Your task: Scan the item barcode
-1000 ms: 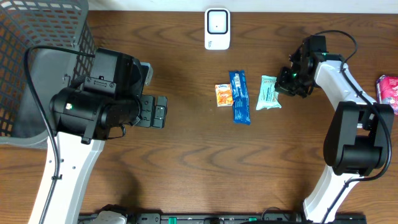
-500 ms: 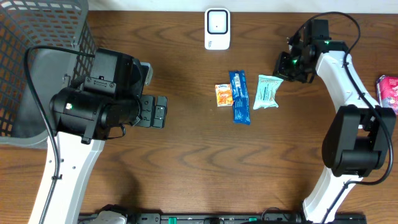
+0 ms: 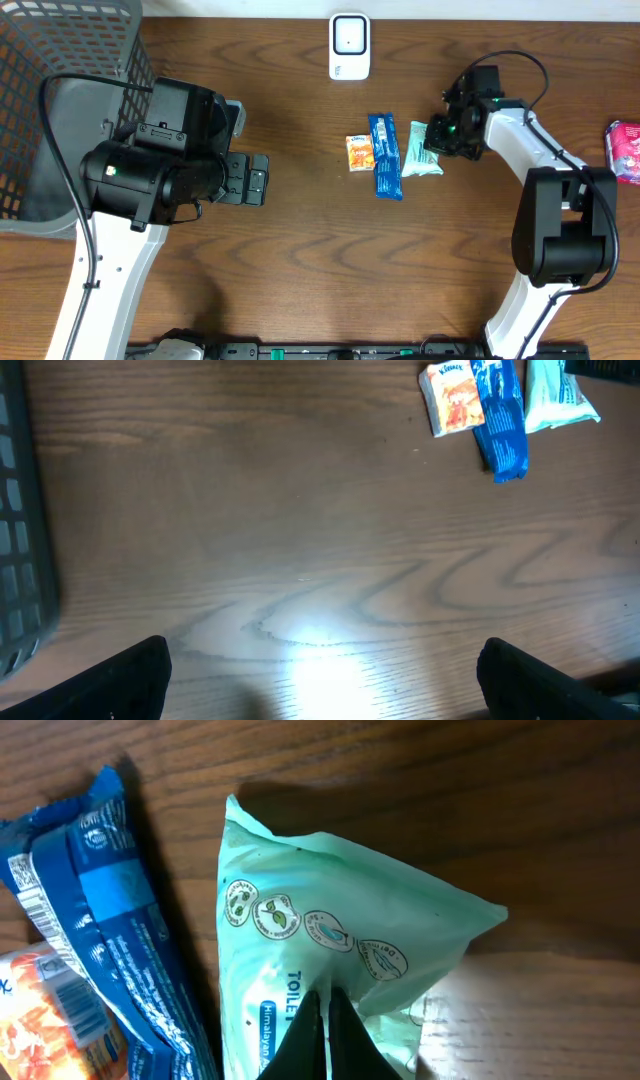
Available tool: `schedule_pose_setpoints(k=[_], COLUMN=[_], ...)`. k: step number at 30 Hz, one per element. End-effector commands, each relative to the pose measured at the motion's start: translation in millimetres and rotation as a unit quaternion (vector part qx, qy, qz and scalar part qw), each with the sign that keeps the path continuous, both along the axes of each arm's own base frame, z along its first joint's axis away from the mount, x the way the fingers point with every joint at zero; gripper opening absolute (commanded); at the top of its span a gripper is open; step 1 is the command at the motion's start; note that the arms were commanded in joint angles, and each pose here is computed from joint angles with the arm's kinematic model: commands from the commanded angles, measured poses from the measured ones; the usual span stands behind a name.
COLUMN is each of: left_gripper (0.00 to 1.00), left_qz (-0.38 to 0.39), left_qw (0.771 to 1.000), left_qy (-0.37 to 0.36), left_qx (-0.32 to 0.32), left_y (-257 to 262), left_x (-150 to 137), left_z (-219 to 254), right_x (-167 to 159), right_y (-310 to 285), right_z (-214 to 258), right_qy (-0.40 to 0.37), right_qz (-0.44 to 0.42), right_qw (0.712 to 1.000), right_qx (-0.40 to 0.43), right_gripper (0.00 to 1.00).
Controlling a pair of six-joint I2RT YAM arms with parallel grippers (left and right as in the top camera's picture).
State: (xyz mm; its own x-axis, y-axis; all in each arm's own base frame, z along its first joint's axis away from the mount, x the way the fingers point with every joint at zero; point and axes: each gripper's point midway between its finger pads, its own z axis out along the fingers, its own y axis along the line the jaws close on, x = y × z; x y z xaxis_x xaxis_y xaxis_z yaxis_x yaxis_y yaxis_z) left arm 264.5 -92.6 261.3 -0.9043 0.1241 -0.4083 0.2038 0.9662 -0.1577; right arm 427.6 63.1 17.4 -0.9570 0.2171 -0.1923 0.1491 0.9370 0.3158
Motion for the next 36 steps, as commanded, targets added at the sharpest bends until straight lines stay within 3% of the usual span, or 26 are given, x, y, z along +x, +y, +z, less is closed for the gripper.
schedule_pose_setpoints(k=[1,9,15,25,36], left_gripper=[0.98,0.98,0.98,0.98,0.98], left_qz=[0.006,0.006,0.006,0.006,0.006], left_qw=[1.0,1.0,1.0,1.0,1.0], left_qy=[-0.003,-0.003,-0.003,-0.003,-0.003], left_qx=[0.005,0.005,0.005,0.005,0.005], left_y=[3,3,3,3,3], left_x=[2,2,2,2,2], left_z=[2,2,2,2,2], right_x=[-22,-7,9,4,-27], right_y=[-13,-29,1,24,-16], right_z=[-20,40,64,31,-6], right_qy=[0.044,0.035,0.006,-0.001,0.047], right_qz=[-0.012,-0.035,-0.01,0.004,-0.05], right_qw=[0.998,0.995,1.0,1.0,0.991], right_qx=[-0.045,-0.082,-0.027,-0.023,-0.118], right_gripper=[0.01,0.01,0.01,0.01,0.01])
